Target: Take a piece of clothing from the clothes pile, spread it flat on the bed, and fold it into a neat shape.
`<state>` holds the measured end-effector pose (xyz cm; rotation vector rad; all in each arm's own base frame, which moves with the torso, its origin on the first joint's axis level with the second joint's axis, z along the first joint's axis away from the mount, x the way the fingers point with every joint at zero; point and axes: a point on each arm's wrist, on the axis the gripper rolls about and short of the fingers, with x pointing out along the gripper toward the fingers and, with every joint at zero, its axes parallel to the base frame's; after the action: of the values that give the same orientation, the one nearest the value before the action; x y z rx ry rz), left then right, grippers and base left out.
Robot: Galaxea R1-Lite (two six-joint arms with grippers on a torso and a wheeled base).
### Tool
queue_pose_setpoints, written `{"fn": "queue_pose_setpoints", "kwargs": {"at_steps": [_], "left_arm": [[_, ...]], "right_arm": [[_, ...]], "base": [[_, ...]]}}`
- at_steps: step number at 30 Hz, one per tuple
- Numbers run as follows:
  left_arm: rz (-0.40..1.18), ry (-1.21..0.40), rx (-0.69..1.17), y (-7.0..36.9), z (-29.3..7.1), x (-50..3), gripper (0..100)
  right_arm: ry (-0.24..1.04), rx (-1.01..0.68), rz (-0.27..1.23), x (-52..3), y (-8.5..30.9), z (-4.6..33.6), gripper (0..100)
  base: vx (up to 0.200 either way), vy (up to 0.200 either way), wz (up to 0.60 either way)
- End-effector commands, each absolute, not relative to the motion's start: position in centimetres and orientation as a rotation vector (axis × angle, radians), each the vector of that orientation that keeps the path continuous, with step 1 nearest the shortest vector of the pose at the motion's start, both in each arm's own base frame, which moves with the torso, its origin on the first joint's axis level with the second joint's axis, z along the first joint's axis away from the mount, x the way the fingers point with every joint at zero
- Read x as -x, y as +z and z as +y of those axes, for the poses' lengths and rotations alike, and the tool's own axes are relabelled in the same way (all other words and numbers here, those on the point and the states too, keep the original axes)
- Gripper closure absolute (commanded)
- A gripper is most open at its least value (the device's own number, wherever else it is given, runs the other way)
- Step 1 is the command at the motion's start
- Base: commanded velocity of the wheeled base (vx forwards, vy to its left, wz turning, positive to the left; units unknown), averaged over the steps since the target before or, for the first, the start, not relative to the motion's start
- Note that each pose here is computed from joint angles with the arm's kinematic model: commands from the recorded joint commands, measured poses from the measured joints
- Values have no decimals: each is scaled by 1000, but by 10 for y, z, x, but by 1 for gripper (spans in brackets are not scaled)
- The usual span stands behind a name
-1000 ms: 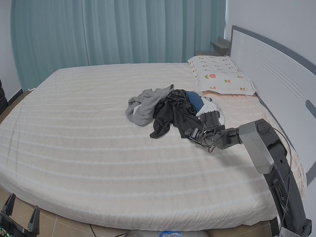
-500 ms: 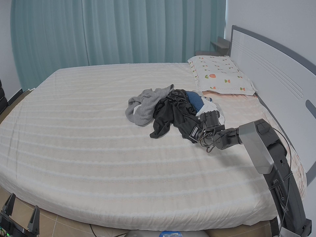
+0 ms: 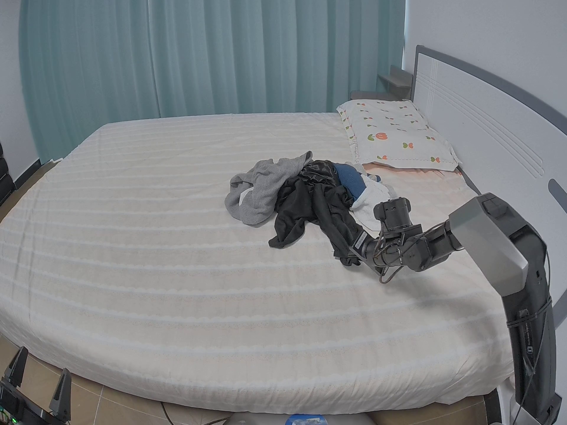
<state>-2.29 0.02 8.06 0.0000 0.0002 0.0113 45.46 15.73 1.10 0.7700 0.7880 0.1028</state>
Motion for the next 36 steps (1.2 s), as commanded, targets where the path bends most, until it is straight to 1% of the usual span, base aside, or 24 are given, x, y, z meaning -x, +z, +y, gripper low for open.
{"fn": "queue_pose_setpoints", "kwargs": {"at_steps": [1, 3, 6, 12, 17, 22, 23, 24, 25, 26, 27, 28, 29, 31, 33, 36], "left_arm": [[0, 12, 0, 76, 0, 23, 0], [0, 12, 0, 76, 0, 23, 0], [0, 12, 0, 76, 0, 23, 0], [0, 12, 0, 76, 0, 23, 0], [-2, 11, -2, 76, 0, 23, 0], [-3, -12, -14, 76, 0, 23, 0], [-26, -9, -2, 81, 0, 24, 0], [-89, -9, 23, 97, 0, 27, 0], [-184, -15, 83, 131, 0, 33, 0], [-225, -40, 152, 159, 0, 34, 0], [-205, -55, 184, 170, -1, 29, 0], [-171, -72, 173, 175, -1, 23, 0], [-171, -72, 173, 175, -1, 23, 0], [-38, -163, 95, 176, -3, 1, 0], [67, -181, 97, 175, -4, -18, 0], [177, -196, 101, 174, -5, -39, 0]], "right_arm": [[329, -822, 673, -339, 84, 131, 100], [357, -819, 639, -326, 93, 129, 100], [428, -789, 555, -296, 122, 127, 100], [526, -793, 404, -261, 176, 121, 100], [582, -747, 295, -243, 204, 120, 100], [626, -705, 238, -234, 217, 125, 100], [626, -699, 227, -233, 218, 125, 100], [624, -698, 218, -233, 220, 125, 100], [629, -694, 209, -232, 222, 125, 100], [638, -694, 194, -230, 226, 125, 100], [646, -694, 190, -229, 228, 126, 100], [656, -695, 187, -229, 230, 128, 100], [656, -695, 187, -229, 230, 128, 100], [679, -688, 171, -226, 235, 132, 100], [685, -678, 157, -227, 239, 133, 100], [685, -662, 159, -228, 237, 134, 100]], "base": [[0, 0, 0], [0, 0, 0], [0, 0, 0], [0, 0, 0], [0, 0, 0], [0, 0, 0], [0, 0, 0], [0, 0, 0], [0, 0, 0], [0, 0, 0], [0, 0, 0], [0, 0, 0], [0, 0, 0], [0, 0, 0], [0, 0, 0], [0, 0, 0]]}}
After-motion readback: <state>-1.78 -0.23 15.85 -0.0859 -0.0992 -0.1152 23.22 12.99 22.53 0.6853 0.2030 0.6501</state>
